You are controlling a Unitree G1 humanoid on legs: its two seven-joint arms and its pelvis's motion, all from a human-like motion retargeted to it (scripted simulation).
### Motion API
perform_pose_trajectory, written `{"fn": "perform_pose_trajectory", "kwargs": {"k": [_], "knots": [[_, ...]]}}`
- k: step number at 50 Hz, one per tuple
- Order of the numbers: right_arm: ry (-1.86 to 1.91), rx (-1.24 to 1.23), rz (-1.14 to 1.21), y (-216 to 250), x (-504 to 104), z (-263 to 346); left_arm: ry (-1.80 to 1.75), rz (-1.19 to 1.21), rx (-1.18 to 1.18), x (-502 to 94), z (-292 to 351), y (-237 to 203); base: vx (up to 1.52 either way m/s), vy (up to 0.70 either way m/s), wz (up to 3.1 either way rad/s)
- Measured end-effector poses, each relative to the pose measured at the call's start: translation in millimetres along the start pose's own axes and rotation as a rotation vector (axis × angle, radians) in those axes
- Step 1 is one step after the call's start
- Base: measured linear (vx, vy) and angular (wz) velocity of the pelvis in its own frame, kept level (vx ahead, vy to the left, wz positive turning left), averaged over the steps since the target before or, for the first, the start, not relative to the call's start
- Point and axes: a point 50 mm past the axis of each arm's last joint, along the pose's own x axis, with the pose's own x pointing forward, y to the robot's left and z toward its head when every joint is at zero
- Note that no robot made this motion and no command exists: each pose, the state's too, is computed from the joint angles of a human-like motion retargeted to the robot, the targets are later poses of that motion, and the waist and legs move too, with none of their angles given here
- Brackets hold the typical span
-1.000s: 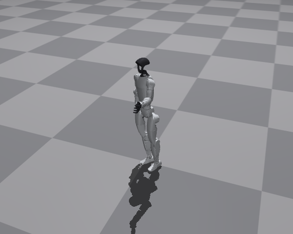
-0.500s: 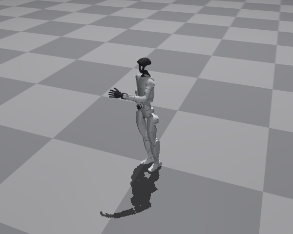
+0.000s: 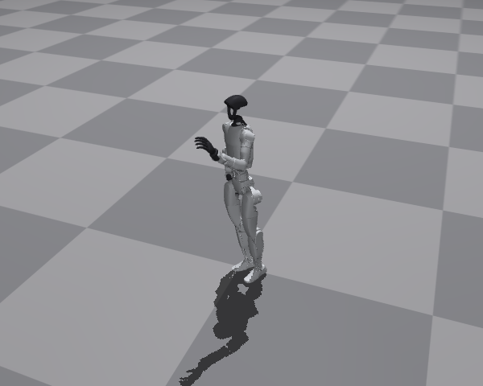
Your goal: Upper body actions
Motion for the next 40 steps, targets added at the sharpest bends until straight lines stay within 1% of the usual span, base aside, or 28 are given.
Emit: {"fn": "perform_pose_trajectory", "kwargs": {"k": [4, 7, 12, 16, 20, 22, 25, 28, 33, 37, 40], "knots": [[-0.004, -0.028, 0.002, -0.4, -0.1, 1.8, 0.126, -0.086, 0.117, 18.4, -30.9, -29.5, -0.07, -0.03, 0.59], [-0.013, -0.065, -0.009, -4.6, -1.2, 6.3, 0.219, -0.172, 0.112, 21.8, -43.1, -42.5, 0.00, 0.01, 0.52], [-0.012, -0.106, -0.028, -6.1, -1.5, 8.5, 0.145, -0.105, 0.094, 20.1, -34.1, -31.8, 0.01, 0.02, 0.05], [-0.012, -0.046, -0.006, -4.9, -1.5, 7.1, 0.123, -0.096, 0.023, -8.8, -33.7, -31.2, 0.01, -0.01, -0.26], [-0.016, -0.006, -0.006, -5.2, -1.6, 7.6, 0.092, -0.082, -0.015, -66.5, -42.4, -28.3, 0.07, 0.02, -0.01], [-0.014, 0.001, -0.014, -6.0, -1.7, 7.9, 0.114, -0.155, 0.022, -107.2, -53.5, -31.0, 0.05, 0.06, 0.01], [-0.006, 0.010, -0.024, -6.7, -1.8, 7.8, 0.252, -0.371, 0.107, -179.4, -75.2, -37.8, 0.03, 0.06, -0.10], [-0.006, 0.023, -0.030, -6.3, -1.6, 7.6, 0.481, -0.640, 0.177, -253.6, -95.6, -45.3, 0.00, 0.00, 0.00], [-0.019, 0.034, -0.032, -5.3, -1.5, 9.8, 0.851, -0.963, 0.214, -352.1, -107.6, -48.1, -0.04, 0.00, 0.29], [-0.026, 0.003, -0.045, -7.3, -1.8, 11.4, 1.181, -1.207, 0.305, -408.9, -113.5, -32.1, -0.02, -0.01, 0.60], [-0.038, -0.026, -0.048, -9.3, -2.4, 14.0, 1.507, -1.326, 0.378, -445.0, -110.1, -10.9, -0.04, 0.00, 0.55]]}}
